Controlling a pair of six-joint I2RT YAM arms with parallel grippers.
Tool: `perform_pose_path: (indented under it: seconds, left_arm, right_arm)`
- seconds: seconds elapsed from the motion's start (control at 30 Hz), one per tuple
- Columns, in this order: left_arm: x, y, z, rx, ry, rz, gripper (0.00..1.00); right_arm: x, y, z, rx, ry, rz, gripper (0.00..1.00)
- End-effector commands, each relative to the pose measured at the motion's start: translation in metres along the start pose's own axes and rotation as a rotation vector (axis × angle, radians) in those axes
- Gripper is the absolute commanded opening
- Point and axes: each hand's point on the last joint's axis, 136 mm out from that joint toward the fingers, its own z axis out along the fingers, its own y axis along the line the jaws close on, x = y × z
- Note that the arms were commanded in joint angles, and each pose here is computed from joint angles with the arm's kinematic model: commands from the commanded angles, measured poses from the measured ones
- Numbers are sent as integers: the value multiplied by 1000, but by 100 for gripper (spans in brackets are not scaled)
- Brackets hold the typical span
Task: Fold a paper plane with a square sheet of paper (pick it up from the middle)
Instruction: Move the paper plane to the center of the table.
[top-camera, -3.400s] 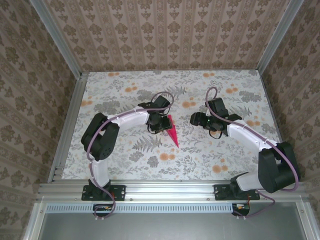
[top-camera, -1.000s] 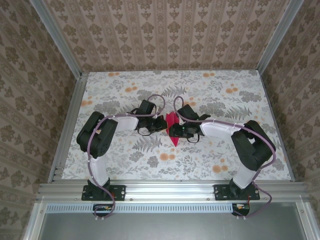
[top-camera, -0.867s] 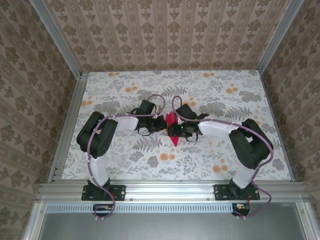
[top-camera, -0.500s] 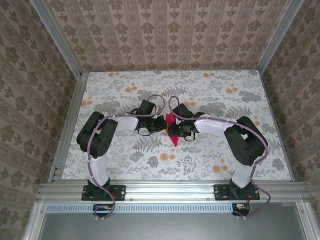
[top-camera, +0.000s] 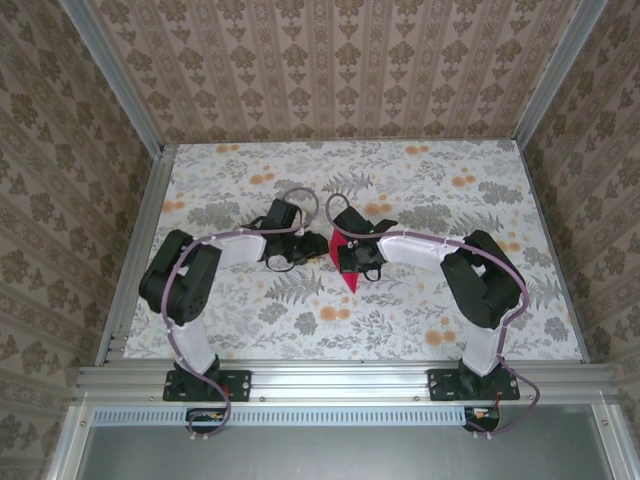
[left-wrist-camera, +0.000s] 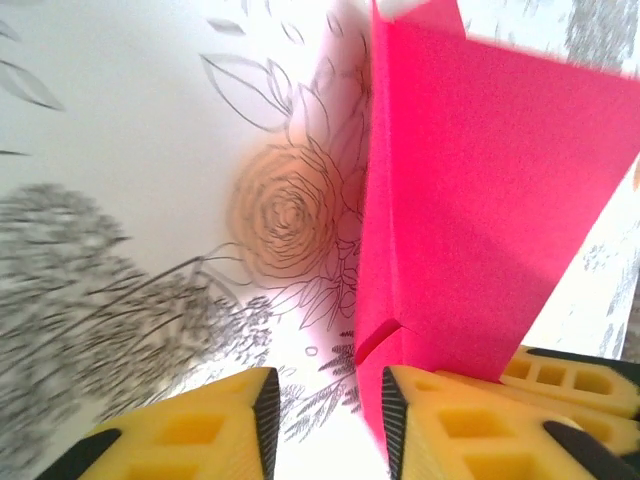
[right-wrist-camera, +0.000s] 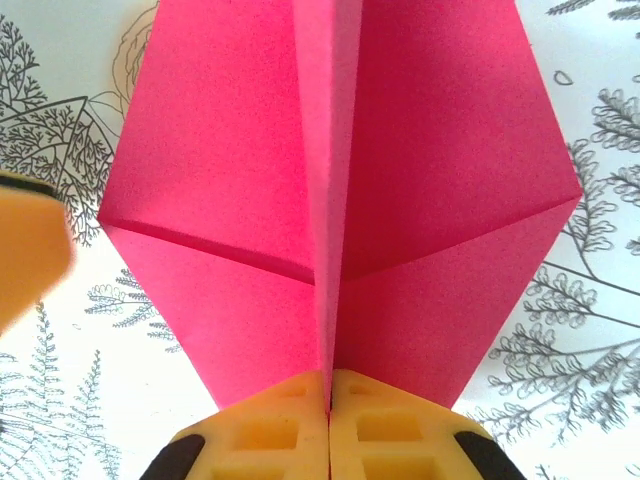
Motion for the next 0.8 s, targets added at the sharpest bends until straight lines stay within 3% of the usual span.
perform_pose_path:
  seconds: [0.0,0.23,0.37,0.77]
  left_arm:
    - [-17,9,-39,-48,-98,-31,41]
    - [-29,71,-117,-278,-286,-176,57]
    - [-24,98,-151,-335,-361,-253,68]
    - [-13,119,-180,-401,-400,-286,83]
  right_arm:
    - [0,-8,-13,118,-9,-62,7]
    - [-2,5,-9,174,-5,-110,8]
    - [-4,14,3,166,14,-110,10]
    - [-2,19,20,171,49,-93,19]
